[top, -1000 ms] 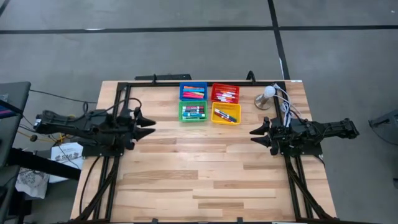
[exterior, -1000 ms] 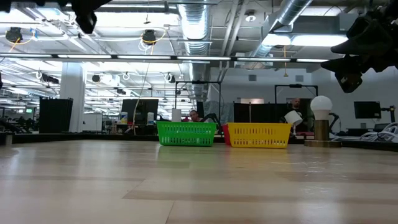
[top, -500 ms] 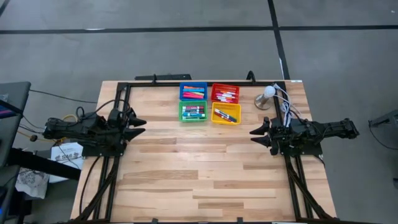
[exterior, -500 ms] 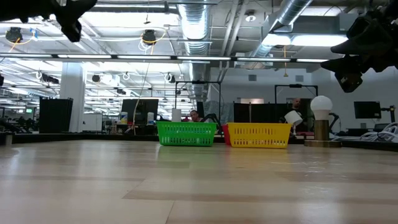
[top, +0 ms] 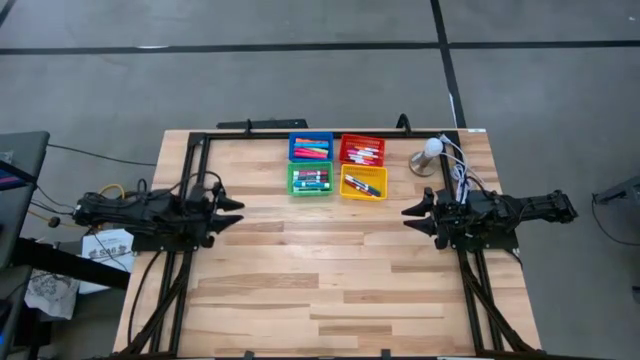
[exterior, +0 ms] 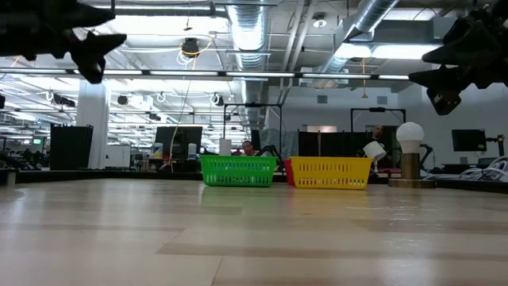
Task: Pick & Place Markers
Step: Return to Home Position
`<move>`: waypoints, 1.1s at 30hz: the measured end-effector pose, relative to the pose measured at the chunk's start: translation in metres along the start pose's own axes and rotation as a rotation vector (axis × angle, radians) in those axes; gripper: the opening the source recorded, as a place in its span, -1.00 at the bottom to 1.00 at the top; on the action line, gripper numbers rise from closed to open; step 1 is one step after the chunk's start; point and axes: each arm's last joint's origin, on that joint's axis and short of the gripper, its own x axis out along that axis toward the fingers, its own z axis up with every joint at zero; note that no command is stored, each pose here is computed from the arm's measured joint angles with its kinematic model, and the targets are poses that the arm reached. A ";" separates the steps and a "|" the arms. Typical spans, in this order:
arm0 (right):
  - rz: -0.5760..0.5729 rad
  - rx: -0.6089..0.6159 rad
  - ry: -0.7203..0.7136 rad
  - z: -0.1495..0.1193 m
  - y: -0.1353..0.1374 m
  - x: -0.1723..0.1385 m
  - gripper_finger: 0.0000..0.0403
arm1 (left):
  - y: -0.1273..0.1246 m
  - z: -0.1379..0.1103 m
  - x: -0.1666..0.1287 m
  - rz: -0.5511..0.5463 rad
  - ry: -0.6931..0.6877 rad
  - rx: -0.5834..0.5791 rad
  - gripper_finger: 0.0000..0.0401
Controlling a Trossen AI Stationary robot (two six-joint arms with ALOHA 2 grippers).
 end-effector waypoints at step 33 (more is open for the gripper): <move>0.009 -0.237 -0.020 0.002 0.001 0.000 -0.21 | 0.012 -0.023 0.003 0.076 0.016 0.013 -0.12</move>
